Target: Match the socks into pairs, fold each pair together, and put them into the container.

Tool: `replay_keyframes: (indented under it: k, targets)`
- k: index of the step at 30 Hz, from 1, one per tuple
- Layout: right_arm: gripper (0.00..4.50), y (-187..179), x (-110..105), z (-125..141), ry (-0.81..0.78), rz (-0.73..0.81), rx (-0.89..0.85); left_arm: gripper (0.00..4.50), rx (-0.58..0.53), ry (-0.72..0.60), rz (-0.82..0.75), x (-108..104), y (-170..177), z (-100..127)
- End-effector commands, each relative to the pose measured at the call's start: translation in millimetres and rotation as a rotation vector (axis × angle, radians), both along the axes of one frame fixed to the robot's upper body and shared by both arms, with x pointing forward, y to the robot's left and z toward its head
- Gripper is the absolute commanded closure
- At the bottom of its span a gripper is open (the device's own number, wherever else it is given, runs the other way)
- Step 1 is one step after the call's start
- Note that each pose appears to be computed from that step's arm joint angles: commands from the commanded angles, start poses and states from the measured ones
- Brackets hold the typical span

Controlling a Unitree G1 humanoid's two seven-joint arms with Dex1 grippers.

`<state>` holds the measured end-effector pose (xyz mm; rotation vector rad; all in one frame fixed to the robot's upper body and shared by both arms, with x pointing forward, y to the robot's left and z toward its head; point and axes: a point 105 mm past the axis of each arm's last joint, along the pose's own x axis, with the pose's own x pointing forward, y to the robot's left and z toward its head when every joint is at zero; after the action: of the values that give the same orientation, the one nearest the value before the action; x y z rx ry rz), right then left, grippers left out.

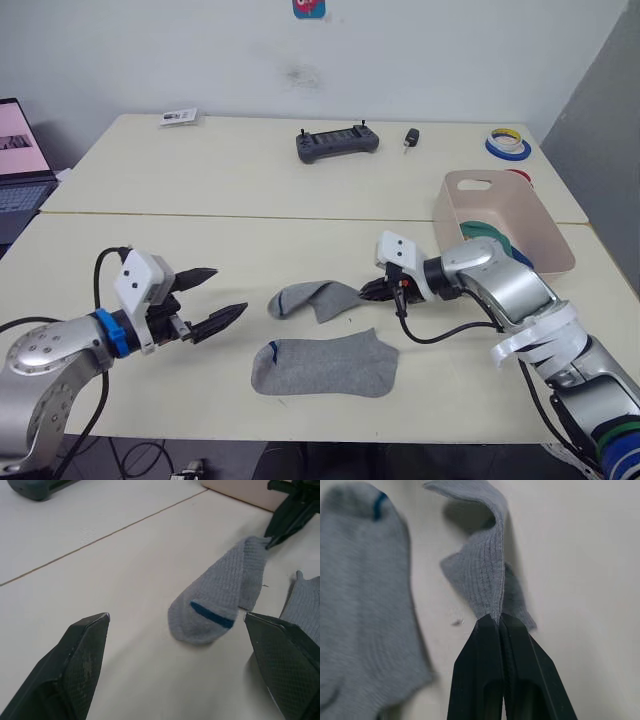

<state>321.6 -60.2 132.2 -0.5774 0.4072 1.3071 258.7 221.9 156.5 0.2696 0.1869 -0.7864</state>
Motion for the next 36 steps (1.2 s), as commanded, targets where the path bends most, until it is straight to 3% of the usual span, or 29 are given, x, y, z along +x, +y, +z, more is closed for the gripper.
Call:
replay_keyframes:
  k: [1, 5, 9, 19, 23, 30, 34, 36]
  targets:
    - [4.48, 5.2, 0.6, 13.4, -0.068, 0.033, 0.015, 0.00, 0.116, -0.038, -0.066, 0.8, -2.1, -0.4]
    - [4.48, 4.6, -0.3, 11.9, -0.088, 0.028, 0.014, 0.00, 0.279, -0.097, -0.179, 1.6, -8.4, -13.9]
    - [4.48, 5.5, -2.1, 10.8, -0.087, 0.027, 0.016, 0.00, 0.358, -0.191, -0.245, 7.7, -24.1, -30.6]
    - [4.48, 7.3, -3.7, 10.5, -0.088, 0.031, 0.019, 0.00, 0.416, -0.377, -0.227, 36.7, -42.7, -62.0]
    - [4.50, 6.8, -5.3, 10.5, -0.088, 0.032, 0.019, 0.90, 0.405, -0.425, -0.224, 40.5, -44.0, -59.0]
    - [4.50, 4.9, -5.9, 9.3, -0.086, 0.025, 0.019, 3.16, 0.362, -0.454, -0.266, 28.2, -37.9, -46.6]
    - [4.50, 5.3, -5.6, 11.0, -0.103, 0.029, 0.030, 4.46, 0.322, -0.399, -0.283, 21.0, -33.1, -34.4]
    - [4.50, 6.2, -5.6, 14.4, -0.121, 0.033, 0.046, 4.46, 0.286, -0.352, -0.287, 19.3, -32.2, -27.3]
